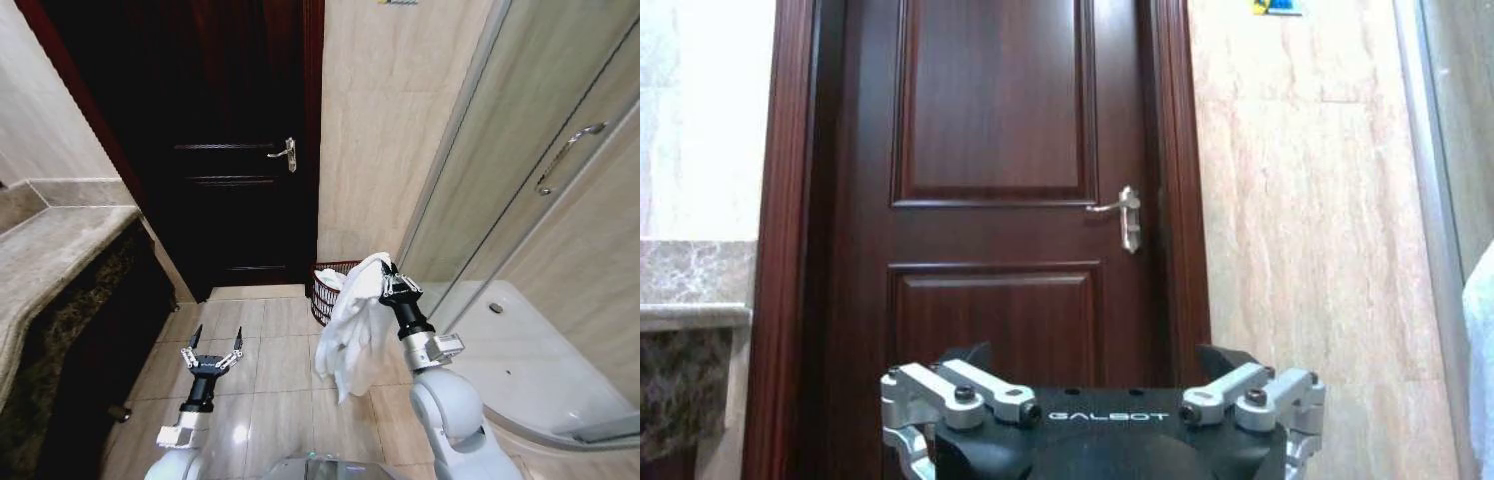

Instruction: Discard the used towel into the hamper.

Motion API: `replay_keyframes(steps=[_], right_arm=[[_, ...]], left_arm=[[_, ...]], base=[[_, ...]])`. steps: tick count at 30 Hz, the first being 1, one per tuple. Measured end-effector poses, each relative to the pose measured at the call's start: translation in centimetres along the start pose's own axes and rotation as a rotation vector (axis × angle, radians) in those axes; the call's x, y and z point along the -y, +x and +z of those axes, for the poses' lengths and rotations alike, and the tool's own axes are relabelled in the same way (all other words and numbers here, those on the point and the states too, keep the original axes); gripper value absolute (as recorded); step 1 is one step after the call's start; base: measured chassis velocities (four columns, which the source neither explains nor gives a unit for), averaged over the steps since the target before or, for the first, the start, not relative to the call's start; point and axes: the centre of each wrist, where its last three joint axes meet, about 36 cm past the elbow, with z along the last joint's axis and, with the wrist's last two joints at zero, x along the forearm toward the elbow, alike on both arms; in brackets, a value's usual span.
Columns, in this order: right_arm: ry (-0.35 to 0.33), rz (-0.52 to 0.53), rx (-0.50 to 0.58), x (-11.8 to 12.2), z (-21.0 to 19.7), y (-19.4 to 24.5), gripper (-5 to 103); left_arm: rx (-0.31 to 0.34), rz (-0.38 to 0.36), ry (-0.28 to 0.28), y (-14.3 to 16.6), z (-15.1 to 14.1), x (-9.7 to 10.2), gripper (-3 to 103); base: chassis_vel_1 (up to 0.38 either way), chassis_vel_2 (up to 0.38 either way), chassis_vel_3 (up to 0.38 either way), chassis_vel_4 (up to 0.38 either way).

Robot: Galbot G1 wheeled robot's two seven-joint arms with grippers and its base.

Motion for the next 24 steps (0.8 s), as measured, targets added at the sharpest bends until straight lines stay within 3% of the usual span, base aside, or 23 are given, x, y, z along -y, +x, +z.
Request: replay_keyframes(steps=[17,24], right_arm=[[-0.008,0.002,0.0,-0.1,0.7,-0.4,2],[-0.021,0.021,0.021,0.6,0.9,-2.9,2]], left_arm=[[0.0,0.0,0.005,0.0,0.0,-0.4,100],[-0.033,-0.051,0.002,0.5,1.3,-0.7,100]], base=[[-0.032,0.028,0.027,-0.028],[-0.035,0.023,0.033,-0.033]])
